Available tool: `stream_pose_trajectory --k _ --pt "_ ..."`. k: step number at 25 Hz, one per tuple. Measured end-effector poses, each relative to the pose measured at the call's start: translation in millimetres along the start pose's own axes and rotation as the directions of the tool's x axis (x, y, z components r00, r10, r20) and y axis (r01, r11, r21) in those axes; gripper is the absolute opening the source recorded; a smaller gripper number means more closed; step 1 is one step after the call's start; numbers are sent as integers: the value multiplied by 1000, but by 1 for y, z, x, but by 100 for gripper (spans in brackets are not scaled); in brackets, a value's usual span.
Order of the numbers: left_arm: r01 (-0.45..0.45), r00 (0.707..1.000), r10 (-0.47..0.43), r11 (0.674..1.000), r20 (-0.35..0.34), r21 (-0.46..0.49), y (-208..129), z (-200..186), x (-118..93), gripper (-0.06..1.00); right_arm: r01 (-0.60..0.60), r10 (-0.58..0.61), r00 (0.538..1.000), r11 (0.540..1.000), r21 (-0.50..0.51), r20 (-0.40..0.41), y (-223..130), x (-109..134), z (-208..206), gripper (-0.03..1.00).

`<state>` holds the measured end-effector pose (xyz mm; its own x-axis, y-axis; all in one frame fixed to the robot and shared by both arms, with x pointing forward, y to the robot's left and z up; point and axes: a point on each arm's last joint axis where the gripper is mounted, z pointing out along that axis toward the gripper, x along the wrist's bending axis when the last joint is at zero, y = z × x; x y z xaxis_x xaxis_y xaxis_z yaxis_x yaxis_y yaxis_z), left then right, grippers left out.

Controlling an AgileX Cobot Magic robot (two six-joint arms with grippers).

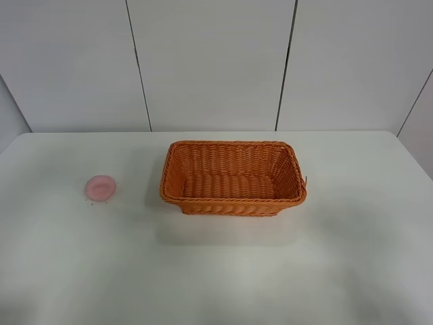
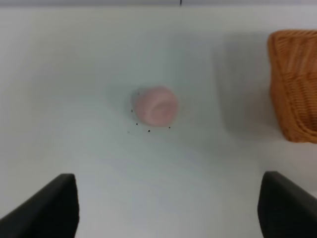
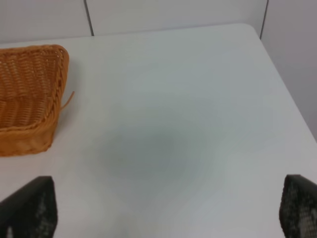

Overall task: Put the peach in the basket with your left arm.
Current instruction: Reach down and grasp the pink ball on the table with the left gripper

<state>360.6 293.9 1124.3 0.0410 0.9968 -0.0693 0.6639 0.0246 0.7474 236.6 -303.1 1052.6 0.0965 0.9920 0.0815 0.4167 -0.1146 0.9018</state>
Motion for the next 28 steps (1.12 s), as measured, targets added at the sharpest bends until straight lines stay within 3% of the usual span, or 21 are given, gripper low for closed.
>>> stream_pose_trajectory --k 3,7,13,21,28 --pt "8 1000 -7 991 -6 131 33 48 2 85 0 0 1000 1000 0 0 0 0 0 69" --pt "-5 1000 7 950 -6 312 62 125 7 85 0 0 1000 1000 0 0 0 0 0 69" --pt "-1 1000 4 881 -5 472 85 226 13 85 0 0 1000 1000 0 0 0 0 0 69" --pt "23 1000 -27 800 -2 599 72 329 19 85 0 0 1000 1000 0 0 0 0 0 69" --pt "32 999 -36 732 -9 681 38 373 23 85 0 0 1000 1000 0 0 0 0 0 69"
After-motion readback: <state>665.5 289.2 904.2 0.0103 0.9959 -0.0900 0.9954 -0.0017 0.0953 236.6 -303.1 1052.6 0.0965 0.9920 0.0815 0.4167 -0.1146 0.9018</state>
